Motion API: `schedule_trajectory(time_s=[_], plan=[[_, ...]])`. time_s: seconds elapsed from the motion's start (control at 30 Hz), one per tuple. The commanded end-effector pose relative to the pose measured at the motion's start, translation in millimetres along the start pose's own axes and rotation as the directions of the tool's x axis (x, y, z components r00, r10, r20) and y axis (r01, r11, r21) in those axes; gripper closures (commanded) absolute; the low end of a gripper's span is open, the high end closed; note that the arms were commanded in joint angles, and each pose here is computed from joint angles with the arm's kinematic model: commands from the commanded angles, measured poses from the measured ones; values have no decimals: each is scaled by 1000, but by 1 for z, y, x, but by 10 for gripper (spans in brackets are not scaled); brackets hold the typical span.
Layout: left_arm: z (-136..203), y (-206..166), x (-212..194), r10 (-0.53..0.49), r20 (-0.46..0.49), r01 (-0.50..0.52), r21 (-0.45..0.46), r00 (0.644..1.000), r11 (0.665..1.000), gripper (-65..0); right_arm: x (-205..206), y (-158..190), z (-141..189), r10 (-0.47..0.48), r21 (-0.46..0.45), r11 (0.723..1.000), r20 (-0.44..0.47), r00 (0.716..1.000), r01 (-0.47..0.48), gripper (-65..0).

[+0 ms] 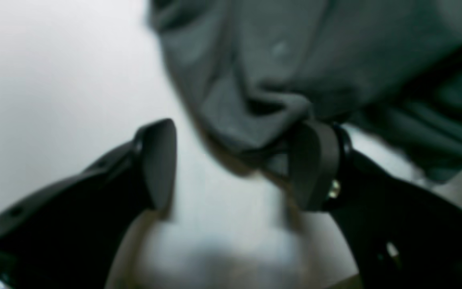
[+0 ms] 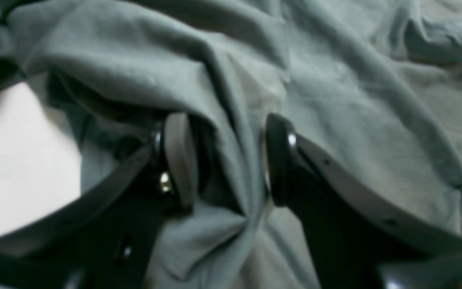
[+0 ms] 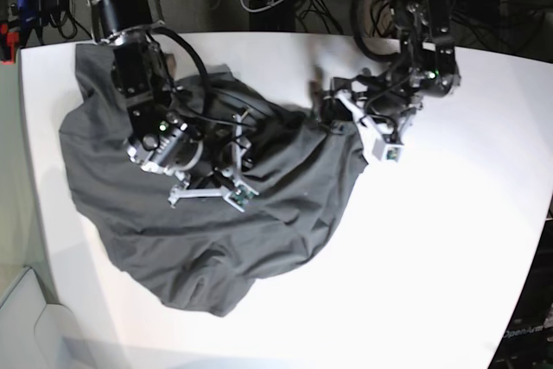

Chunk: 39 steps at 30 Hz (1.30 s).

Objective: Layout the t-shirt on the table in an organized manner, then fold the t-shirt properly

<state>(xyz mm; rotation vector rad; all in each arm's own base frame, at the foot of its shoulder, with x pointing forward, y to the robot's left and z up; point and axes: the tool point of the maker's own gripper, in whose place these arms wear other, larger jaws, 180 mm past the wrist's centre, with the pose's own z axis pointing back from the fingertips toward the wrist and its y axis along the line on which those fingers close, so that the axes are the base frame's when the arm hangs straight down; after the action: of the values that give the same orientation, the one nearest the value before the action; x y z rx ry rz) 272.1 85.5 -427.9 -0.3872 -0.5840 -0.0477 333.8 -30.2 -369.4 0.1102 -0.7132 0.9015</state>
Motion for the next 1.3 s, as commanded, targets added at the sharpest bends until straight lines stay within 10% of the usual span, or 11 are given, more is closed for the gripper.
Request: schedule_trajectory(time_s=[0.0,0.13,0.3,0.9,1.27], plan=[[-7,-2,-14,6,-66,-6,2,998,1000,-435,17,-8,5,14,-17,1000,52,999,-13,-277],[-19,-7,-17,20,-71,-22,-19,997,1000,-389,12,-13,6,16,-26,1000,42,999,-15,-277],[-14,6,-5,37,-41,-37,7,998,999,0,7,-17,8,20,-36,999,30,999,-19,-276],[59,69,167,-136,297,77,202,945,976,-4,-35,9,6,13,19,1000,-18,1000,-13,-243],[57,113,218,-113,287,42,241,951,970,-4,-43,23,34,58,2,998,4,998,-58,-243]])
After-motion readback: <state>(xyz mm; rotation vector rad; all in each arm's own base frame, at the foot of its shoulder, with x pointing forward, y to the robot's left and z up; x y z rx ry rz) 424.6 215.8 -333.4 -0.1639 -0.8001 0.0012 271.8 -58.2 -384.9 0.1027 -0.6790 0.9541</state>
